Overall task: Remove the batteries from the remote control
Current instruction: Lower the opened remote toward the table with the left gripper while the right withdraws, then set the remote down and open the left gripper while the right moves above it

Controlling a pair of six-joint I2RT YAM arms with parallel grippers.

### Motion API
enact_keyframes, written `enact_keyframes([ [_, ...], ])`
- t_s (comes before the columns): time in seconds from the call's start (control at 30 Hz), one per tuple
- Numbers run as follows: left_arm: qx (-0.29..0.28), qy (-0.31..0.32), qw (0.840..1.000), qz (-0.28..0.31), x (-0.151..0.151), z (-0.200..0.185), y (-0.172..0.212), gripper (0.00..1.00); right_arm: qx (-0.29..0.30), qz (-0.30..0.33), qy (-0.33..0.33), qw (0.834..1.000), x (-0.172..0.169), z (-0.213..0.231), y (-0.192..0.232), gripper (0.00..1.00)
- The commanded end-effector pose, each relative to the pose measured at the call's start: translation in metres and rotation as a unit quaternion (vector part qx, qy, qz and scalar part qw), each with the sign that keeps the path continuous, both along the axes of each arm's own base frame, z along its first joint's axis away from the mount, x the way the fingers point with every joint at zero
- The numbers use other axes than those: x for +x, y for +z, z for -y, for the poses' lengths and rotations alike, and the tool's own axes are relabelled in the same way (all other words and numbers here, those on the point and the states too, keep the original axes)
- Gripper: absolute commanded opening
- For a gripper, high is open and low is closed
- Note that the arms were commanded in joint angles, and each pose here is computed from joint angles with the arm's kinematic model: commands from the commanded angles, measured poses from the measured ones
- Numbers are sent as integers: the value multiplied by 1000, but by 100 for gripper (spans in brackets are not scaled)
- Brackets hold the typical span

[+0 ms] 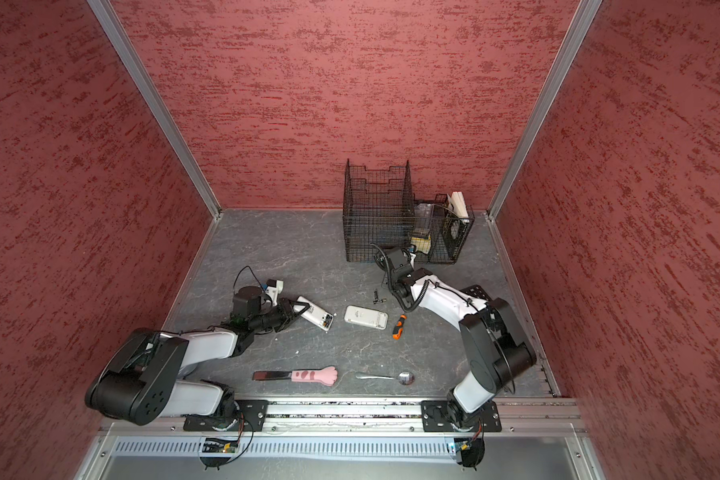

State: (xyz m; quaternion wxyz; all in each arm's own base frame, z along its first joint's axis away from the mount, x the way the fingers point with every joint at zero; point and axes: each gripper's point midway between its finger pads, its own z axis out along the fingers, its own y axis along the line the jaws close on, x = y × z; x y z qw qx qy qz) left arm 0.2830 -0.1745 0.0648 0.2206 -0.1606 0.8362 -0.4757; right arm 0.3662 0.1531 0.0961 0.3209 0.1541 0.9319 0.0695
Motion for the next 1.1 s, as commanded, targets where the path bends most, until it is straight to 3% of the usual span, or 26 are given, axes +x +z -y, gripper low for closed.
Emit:
enact_keyframes([
  [0.0,19,-4,1000,-5,-2,-2,-10,2,19,-3,-5,1000,-21,-3,4,38],
  [0.43,51,-2,998,-44,-22,-11,-33,11,67,53,-9,996,-44,-3,48,39],
  [0.6,58,-6,997,-51,-26,-13,-37,24,73,51,-4,996,-48,-8,45,40],
  [0.8,69,-4,996,-62,-32,-16,-41,47,78,49,1,996,-53,-14,40,40],
  [1.07,97,9,992,-85,-46,-27,-43,56,82,47,10,995,-58,-22,37,42],
])
